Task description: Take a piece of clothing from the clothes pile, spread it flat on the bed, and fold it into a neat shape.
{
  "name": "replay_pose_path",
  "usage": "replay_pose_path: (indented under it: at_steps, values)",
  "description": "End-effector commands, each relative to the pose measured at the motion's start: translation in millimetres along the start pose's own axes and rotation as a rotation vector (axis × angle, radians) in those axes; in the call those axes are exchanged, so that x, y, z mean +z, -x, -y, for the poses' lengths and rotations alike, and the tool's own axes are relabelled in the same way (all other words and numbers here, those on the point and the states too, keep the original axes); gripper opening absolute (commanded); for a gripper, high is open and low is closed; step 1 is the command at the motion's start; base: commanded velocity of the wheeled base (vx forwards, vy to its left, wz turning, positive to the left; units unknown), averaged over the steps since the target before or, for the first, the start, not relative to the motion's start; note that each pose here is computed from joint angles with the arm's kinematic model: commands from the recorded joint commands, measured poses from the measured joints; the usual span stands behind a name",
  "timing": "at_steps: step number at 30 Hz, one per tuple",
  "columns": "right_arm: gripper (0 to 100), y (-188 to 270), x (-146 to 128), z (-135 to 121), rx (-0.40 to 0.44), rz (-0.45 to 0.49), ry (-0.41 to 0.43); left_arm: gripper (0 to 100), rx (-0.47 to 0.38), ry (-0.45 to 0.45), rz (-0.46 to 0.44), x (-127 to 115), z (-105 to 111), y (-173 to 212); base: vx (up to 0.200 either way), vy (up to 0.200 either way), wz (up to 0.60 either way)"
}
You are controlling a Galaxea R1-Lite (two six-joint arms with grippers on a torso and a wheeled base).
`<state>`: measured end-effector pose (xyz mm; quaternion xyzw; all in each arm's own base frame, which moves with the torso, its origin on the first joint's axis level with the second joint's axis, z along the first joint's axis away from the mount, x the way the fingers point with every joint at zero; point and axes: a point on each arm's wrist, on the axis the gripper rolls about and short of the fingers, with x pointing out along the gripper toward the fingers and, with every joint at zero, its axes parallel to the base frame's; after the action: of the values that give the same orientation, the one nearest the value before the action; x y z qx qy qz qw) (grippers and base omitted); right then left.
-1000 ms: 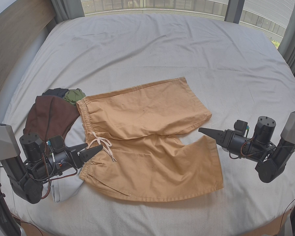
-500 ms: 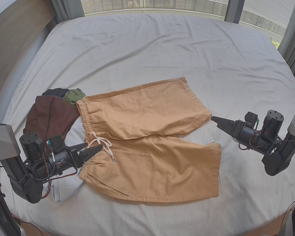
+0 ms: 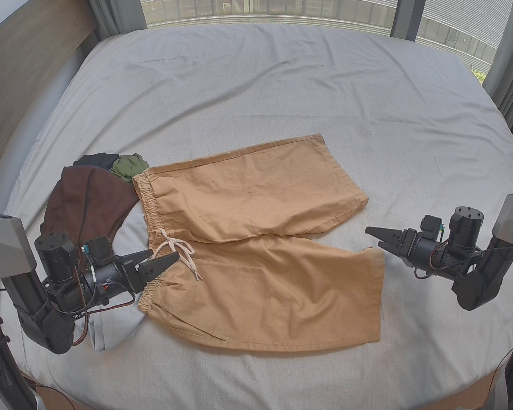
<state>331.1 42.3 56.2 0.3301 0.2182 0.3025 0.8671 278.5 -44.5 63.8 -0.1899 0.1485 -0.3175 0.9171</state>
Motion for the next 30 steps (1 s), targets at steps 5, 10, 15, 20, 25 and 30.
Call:
replay_pose_path:
  at_steps: [5,10,15,20,25,30]
  values:
    - [100,0,-22,6,-0.051,-0.112,-0.011,100,0.001,0.002,-0.002,-1,-1,-1,0.0,0.0,0.0]
    - [100,-5,-29,-5,-0.021,-0.135,0.001,100,0.001,0.002,-0.002,-1,-1,-1,0.0,0.0,0.0]
    - [100,-8,-27,-13,0.012,-0.13,0.02,100,0.001,0.002,-0.002,-1,-1,-1,0.0,0.0,0.0]
    - [100,-10,-16,-22,0.078,-0.045,0.041,100,0.001,0.002,-0.002,-1,-1,-1,0.0,0.0,0.0]
    - [100,-8,-8,-29,0.127,0.014,0.011,100,0.002,0.002,-0.002,-1,-1,-1,0.0,0.0,0.0]
    - [100,-7,-7,-26,0.119,0.017,0.007,100,0.002,0.002,-0.002,-1,-1,-1,0.0,0.0,0.0]
